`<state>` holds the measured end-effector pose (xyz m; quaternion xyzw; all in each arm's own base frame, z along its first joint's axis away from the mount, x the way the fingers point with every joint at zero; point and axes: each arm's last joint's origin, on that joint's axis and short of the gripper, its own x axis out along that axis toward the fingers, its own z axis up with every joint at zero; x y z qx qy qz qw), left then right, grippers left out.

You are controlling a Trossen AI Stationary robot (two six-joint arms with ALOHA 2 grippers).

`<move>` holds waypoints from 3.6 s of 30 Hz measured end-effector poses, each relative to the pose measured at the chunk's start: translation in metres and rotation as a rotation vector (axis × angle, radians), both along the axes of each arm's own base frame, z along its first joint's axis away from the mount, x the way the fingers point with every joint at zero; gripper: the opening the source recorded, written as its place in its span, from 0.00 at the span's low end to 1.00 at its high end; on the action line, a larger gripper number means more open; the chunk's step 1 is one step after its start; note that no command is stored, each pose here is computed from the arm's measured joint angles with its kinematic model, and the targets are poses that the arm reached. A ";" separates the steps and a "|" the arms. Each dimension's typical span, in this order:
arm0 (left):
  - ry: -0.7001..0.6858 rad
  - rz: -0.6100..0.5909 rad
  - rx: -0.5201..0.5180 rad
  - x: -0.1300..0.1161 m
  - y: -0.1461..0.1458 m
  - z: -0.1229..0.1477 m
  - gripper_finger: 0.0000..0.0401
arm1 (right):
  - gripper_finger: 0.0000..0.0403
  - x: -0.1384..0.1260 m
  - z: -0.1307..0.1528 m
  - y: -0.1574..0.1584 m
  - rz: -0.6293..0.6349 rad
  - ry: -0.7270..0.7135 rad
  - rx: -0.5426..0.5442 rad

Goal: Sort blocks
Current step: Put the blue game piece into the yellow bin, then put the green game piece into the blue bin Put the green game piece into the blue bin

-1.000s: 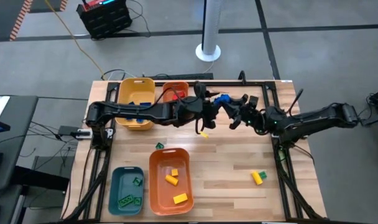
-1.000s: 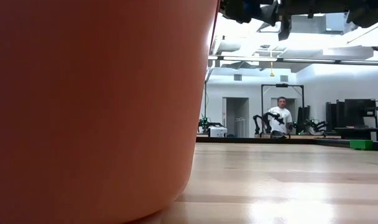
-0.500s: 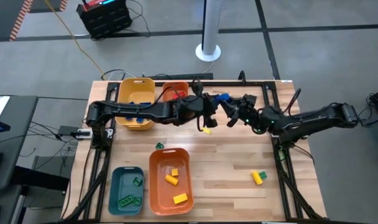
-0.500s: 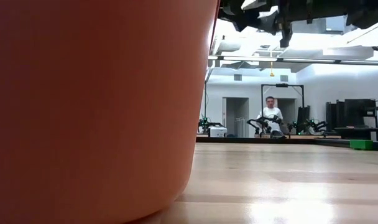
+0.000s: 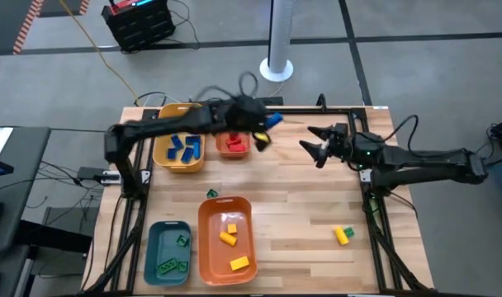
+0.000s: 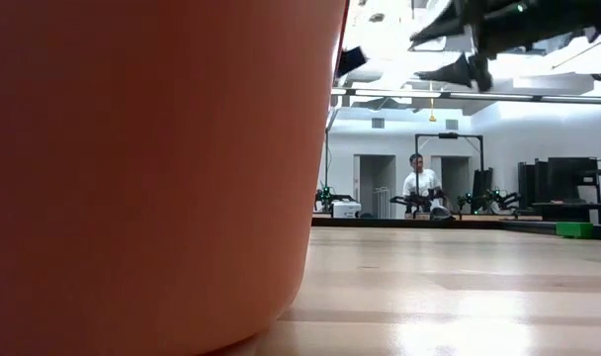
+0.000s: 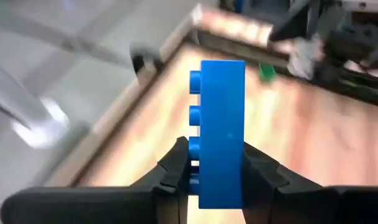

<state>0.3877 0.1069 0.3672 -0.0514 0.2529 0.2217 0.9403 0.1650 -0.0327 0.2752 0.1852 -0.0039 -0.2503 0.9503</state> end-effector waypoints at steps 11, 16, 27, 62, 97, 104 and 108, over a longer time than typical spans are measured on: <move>0.555 0.309 -0.503 -0.131 0.077 -0.015 0.22 | 0.95 0.008 -0.029 0.005 0.006 0.201 0.145; 0.689 0.411 -0.624 -0.174 0.105 -0.031 0.22 | 0.94 0.012 -0.033 0.003 -0.007 0.224 0.154; 0.883 0.351 -0.796 -0.205 0.112 -0.112 0.23 | 0.94 0.013 -0.040 0.001 -0.034 0.243 0.226; 0.322 0.226 -0.101 -0.147 0.061 0.048 0.60 | 0.76 0.020 -0.038 -0.023 0.142 1.373 0.576; -0.052 -0.022 -0.053 -0.104 -0.023 0.118 0.60 | 0.73 -0.023 -0.100 -0.120 -0.005 1.640 0.981; -0.001 -0.060 -0.031 -0.104 -0.015 0.111 0.60 | 0.73 -0.030 -0.125 -0.135 -0.021 1.771 1.086; 0.025 -0.082 -0.007 -0.103 -0.015 0.109 0.60 | 0.73 -0.029 -0.133 -0.140 -0.025 1.771 1.082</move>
